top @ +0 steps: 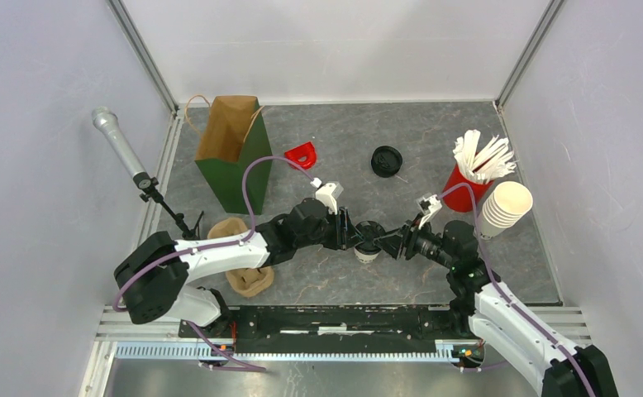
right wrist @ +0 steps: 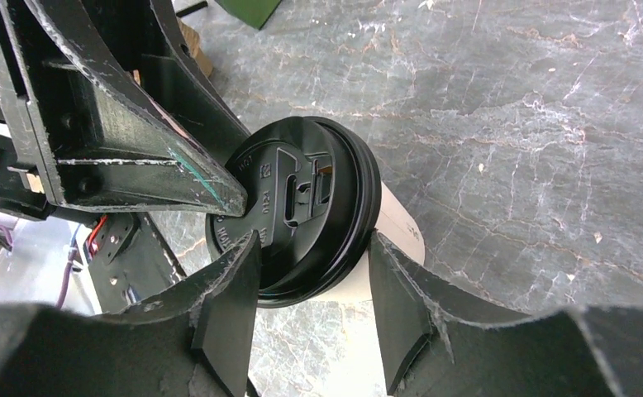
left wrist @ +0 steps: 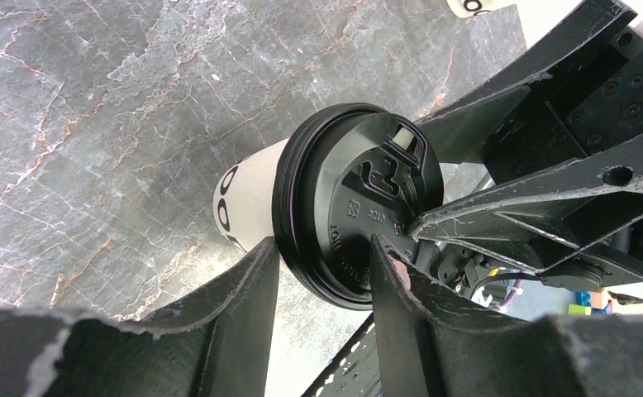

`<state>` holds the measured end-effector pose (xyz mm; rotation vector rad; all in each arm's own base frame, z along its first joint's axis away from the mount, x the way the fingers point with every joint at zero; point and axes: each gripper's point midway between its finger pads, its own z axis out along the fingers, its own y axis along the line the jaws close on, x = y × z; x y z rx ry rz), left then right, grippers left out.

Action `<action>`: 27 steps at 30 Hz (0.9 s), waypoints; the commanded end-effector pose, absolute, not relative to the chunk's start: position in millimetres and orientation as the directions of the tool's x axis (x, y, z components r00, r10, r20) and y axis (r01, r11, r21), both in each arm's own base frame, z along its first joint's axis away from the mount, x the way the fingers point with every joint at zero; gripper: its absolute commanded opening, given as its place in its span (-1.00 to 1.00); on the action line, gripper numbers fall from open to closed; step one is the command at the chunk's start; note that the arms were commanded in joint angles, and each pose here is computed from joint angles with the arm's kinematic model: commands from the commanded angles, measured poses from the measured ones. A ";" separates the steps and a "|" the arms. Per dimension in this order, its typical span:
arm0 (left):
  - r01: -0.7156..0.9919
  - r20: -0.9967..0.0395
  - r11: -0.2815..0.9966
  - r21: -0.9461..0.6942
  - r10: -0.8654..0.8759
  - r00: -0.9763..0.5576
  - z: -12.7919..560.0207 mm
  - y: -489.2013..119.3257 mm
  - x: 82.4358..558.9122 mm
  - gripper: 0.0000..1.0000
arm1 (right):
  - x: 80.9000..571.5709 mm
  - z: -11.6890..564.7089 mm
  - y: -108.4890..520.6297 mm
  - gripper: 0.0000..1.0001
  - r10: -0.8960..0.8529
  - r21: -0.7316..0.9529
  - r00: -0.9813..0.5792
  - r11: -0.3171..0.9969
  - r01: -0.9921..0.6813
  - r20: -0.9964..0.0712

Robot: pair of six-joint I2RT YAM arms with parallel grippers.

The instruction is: Pack the takeout coffee

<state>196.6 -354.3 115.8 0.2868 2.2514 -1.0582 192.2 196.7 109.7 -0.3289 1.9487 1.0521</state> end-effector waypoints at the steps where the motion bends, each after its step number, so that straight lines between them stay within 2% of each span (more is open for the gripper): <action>1: 0.369 -0.559 0.816 -0.445 0.069 -0.826 46.4 -308.7 183.7 -0.02 | 152.8 17.9 171.0 0.00 0.057 0.562 -0.768 0.716 -0.414 -0.638; 8: 0.340 -0.536 0.832 -0.438 0.062 -0.842 34.0 -302.4 180.1 -0.03 | 135.9 -13.4 162.4 -0.04 0.057 0.571 -0.803 0.733 -0.370 -0.594; 11: 0.350 -0.539 0.824 -0.447 0.065 -0.840 37.4 -305.5 179.8 -0.04 | 136.9 -8.3 167.0 -0.04 0.066 0.587 -0.793 0.710 -0.389 -0.606; 15: 0.388 -0.563 0.795 -0.467 0.071 -0.824 51.2 -314.8 181.8 -0.04 | 159.1 33.5 180.7 0.00 0.076 0.580 -0.737 0.673 -0.459 -0.672; 19: 0.434 -0.583 0.746 -0.505 0.076 -0.809 72.3 -329.2 182.4 -0.03 | 191.9 85.2 184.8 0.10 0.093 0.518 -0.653 0.696 -0.497 -0.752; 27: 0.494 -0.636 0.699 -0.517 0.072 -0.768 108.9 -349.1 193.9 0.02 | 225.6 145.4 187.9 0.24 0.078 0.439 -0.574 0.729 -0.525 -0.815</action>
